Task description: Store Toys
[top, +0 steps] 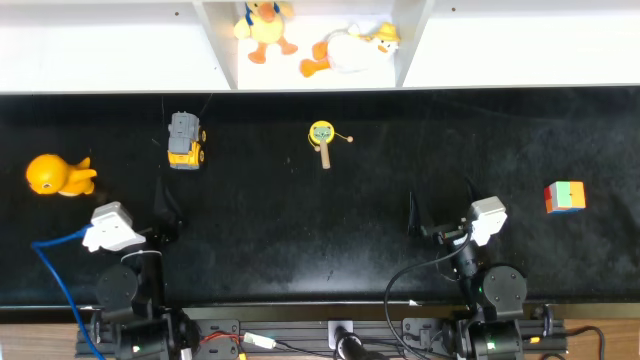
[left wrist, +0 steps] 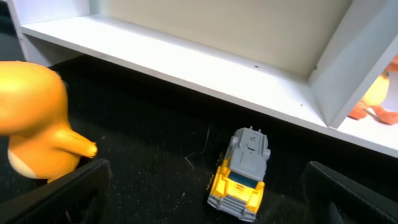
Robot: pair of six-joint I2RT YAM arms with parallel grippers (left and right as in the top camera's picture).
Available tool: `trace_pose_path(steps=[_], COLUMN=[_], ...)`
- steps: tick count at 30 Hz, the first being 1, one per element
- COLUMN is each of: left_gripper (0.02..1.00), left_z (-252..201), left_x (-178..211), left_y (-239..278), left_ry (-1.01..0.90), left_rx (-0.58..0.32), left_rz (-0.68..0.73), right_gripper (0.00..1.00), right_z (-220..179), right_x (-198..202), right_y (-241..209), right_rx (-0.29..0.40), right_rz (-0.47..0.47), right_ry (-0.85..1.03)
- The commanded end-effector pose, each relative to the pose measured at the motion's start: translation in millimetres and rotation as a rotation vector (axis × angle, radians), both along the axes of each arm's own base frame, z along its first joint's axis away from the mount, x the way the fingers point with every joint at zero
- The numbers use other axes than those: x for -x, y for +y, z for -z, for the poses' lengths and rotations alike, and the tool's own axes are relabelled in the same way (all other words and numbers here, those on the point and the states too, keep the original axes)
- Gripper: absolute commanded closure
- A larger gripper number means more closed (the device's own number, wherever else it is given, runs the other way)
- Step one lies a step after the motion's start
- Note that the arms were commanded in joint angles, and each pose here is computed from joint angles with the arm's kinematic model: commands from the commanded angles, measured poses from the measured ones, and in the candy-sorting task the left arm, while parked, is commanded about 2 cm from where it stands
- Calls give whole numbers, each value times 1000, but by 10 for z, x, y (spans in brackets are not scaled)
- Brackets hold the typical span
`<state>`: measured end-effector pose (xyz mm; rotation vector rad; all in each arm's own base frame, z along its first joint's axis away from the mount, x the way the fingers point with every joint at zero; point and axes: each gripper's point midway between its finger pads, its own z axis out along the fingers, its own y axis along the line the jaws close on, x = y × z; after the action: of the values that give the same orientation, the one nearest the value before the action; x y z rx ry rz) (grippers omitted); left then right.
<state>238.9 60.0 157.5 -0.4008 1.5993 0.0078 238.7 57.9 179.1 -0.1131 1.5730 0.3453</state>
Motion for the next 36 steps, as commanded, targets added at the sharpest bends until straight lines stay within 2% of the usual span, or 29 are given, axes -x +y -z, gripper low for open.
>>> trace_pose_path(steps=[1,5,8,10,16,20,23,27,31,36], left_gripper=[20,20,23,20,23,20,25,23,23,23], left_z=[-65,-259,-473,-655,-1353,-1952,-2196,-2137,-1776,-1546], left_x=[-14,-31,32,93,225,153,94,-77,-185,-234], left_y=[-59,-250,-294,-288,-11,213,512,889,1226,1457], left_ry=[-36,-86,-64,-16,190,296,421,602,762,804], left_rx=[19,14,54,29,-75,-103,-111,-57,-12,39], left_rz=[31,142,157,147,-8,-112,-256,-348,-340,-239], right_gripper=[7,7,7,5,5,5,5,5,5,5], right_z=[36,36,36,36,36,35,36,36,36,36], right_x=[0,0,0,0,0,0,0,0,0,0], right_y=[13,13,13,13,13,13,13,13,13,13], right_rx=[-7,-7,-7,-7,-7,-7,-7,-7,-7,-7], right_rz=[-6,-7,-7,-6,-6,-6,-6,-6,-6,-6], right_ry=[3,3,3,3,3,3,3,3,3,3])
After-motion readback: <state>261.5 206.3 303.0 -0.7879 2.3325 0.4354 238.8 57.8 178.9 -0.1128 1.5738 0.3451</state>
